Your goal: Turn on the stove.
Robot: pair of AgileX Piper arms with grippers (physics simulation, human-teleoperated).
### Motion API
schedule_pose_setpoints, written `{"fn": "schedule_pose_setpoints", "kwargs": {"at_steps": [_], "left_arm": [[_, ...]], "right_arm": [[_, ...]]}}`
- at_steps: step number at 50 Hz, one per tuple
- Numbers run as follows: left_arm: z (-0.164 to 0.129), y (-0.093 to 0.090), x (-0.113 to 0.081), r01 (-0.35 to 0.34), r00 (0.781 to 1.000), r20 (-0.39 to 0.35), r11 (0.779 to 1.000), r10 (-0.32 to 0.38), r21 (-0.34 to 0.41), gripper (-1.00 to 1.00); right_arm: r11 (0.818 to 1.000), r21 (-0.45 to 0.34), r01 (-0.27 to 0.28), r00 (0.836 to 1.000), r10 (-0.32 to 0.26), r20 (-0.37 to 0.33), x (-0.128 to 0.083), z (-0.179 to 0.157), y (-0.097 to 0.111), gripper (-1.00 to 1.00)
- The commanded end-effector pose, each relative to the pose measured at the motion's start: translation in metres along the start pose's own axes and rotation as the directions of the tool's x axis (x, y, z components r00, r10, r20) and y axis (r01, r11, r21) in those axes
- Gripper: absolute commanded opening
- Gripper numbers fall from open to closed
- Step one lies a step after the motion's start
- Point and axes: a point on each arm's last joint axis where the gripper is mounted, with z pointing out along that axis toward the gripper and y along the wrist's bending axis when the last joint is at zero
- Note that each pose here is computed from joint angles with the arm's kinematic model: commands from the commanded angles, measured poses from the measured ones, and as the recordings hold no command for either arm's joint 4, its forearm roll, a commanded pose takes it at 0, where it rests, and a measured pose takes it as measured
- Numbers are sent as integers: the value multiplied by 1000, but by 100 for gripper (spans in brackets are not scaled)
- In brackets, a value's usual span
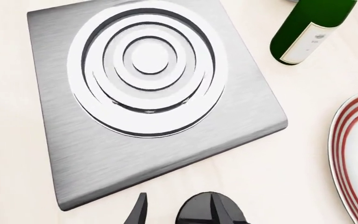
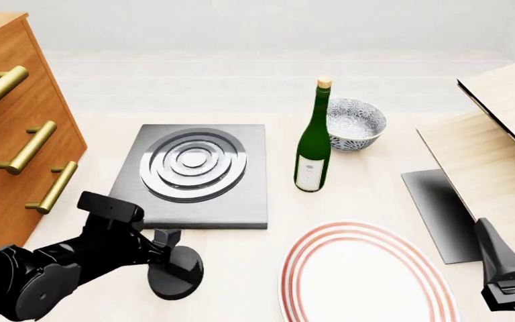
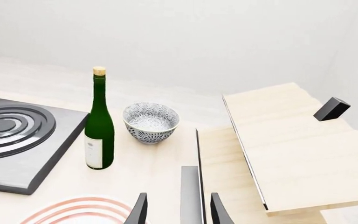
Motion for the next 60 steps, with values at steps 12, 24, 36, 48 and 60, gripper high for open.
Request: {"fn": "schedule_pose_setpoints", "kwargs": {"at_steps": [12,24,36,48,60], "left_arm": [[-33,7,10,-58,998,-10,998,58,-23,100],[-48,2,14,-62,998,1,998,62,-1,100],[-45,-4,20,-48,999,5,998,48,30,100],[-53,-6,19,-31,999,29,998,30,45,100],[-94,-3,-2,-35,993,110,999,32,26,100]], "right_arm": [[1000,2,2,1000,-2,-3,0,-1,0,100],[1000,-1,4,1000,-4,-2,0,-1,0,100],[1000,-2,3,1000,-3,-2,1,-2,0,100],[1000,-2,4,1000,-4,-2,1,-2,0,100],[1000,-2,6,1000,-6,-3,1,-1,0,100]]}}
